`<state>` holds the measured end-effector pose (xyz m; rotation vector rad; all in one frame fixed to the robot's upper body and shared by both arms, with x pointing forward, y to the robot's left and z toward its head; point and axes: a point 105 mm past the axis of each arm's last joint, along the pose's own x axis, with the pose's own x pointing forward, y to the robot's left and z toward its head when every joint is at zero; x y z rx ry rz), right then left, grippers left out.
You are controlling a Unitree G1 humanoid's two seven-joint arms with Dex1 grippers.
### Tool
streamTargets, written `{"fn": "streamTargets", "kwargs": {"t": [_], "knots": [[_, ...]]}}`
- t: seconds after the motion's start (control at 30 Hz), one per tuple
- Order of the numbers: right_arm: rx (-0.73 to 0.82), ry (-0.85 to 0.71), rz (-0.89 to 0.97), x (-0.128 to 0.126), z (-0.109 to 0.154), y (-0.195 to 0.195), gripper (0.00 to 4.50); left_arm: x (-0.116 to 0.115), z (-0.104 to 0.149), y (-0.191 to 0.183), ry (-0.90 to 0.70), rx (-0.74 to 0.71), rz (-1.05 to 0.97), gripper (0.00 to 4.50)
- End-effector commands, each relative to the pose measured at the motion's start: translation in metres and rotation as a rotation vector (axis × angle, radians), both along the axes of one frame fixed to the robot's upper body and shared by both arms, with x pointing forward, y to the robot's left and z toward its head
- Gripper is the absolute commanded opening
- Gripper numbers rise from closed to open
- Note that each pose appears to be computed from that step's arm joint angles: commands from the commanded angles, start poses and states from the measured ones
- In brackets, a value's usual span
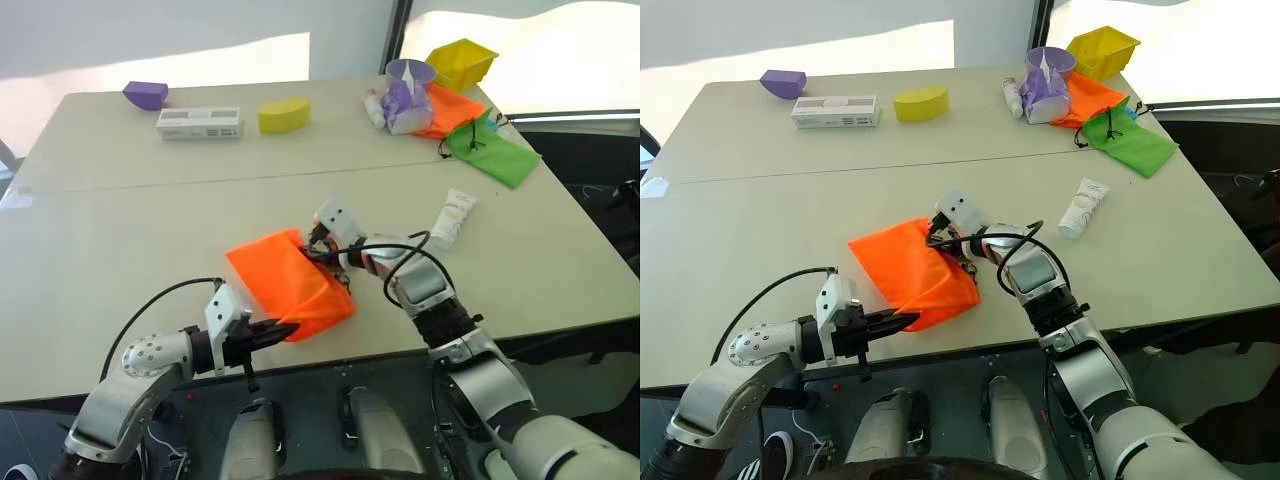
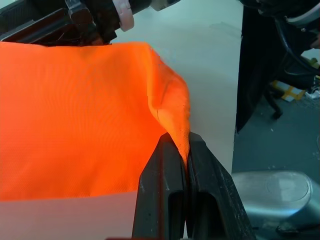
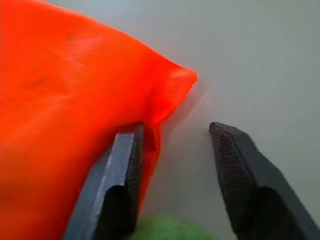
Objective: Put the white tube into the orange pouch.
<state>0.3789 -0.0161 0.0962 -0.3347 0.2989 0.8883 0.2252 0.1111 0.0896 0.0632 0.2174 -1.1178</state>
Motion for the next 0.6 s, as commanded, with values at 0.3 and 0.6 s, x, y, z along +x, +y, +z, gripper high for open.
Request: {"fn": "streamTargets", "kwargs": {"t": [0.3, 0.6], "knots": [[0.102, -0.044, -0.011, 0.007, 0.022, 0.006, 0.05, 0.003, 0.008, -0.002, -0.056, -0.006, 0.002, 0.00], [0.161, -0.047, -0.169, 0.030, 0.034, -0.034, 0.05, 0.021, 0.015, -0.003, -0.143, -0.008, 0.032, 0.00]]}}
